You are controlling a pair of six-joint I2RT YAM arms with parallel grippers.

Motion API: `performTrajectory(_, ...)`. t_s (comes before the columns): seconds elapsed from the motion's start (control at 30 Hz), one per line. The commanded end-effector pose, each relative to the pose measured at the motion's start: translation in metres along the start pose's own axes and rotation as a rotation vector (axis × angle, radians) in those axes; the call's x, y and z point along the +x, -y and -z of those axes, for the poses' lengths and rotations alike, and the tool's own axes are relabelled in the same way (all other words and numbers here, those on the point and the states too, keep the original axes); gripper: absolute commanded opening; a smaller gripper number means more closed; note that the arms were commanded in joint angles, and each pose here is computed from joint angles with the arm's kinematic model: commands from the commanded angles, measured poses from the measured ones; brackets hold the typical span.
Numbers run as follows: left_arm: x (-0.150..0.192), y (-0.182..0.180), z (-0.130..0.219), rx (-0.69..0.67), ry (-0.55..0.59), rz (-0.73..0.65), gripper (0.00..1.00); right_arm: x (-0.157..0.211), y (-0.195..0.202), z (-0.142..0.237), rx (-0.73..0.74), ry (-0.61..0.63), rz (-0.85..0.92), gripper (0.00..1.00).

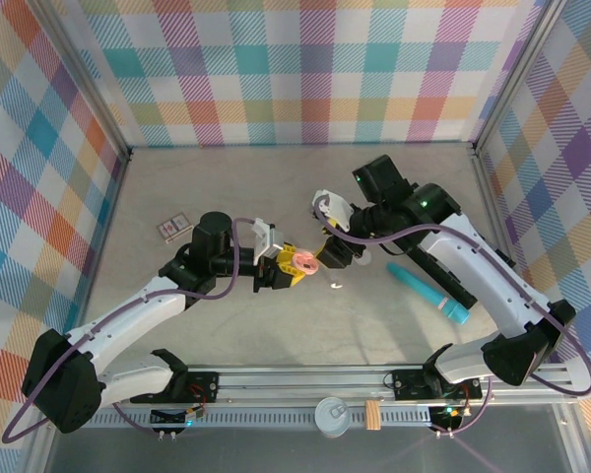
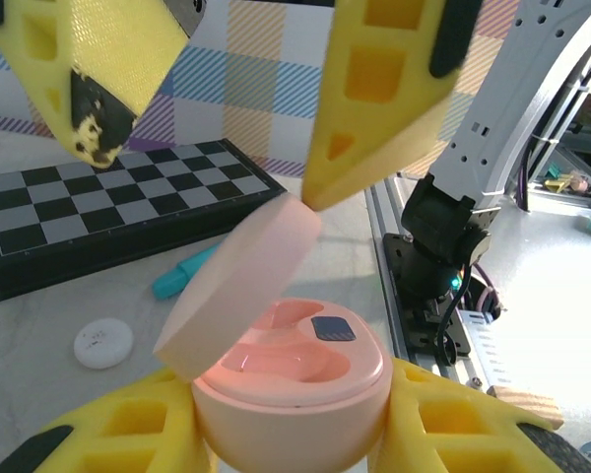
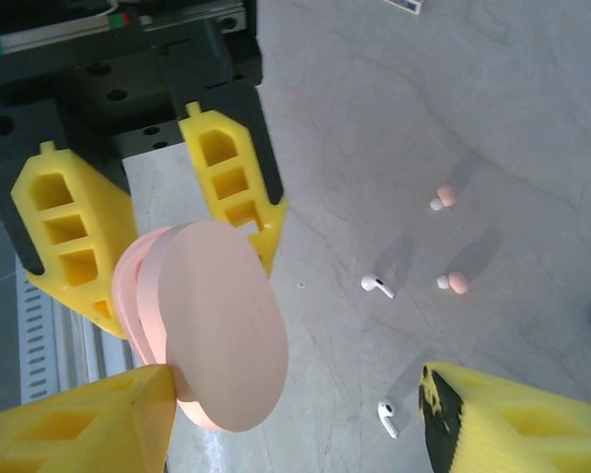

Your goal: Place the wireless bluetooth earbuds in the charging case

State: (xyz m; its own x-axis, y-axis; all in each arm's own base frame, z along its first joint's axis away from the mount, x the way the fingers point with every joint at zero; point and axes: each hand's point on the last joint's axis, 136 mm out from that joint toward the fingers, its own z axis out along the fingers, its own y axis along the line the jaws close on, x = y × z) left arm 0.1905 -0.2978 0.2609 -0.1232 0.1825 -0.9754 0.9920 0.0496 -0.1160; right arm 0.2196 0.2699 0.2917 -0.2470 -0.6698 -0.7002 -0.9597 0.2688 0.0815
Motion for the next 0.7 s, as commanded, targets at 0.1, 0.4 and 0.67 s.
performTrajectory(0.1,-0.021,0.015,0.004,0.046,0.065,-0.083,0.25,-0.018,0.022,0.011,0.1,0.081,-0.026,0.68)
performTrajectory(0.4,-0.021,0.003,0.008,-0.021,0.093,-0.096,0.25,-0.038,0.002,0.037,0.017,0.224,-0.013,0.73)
performTrajectory(0.67,-0.036,-0.015,0.021,-0.134,0.191,-0.14,0.25,-0.066,0.023,0.085,-0.019,0.508,-0.206,0.75)
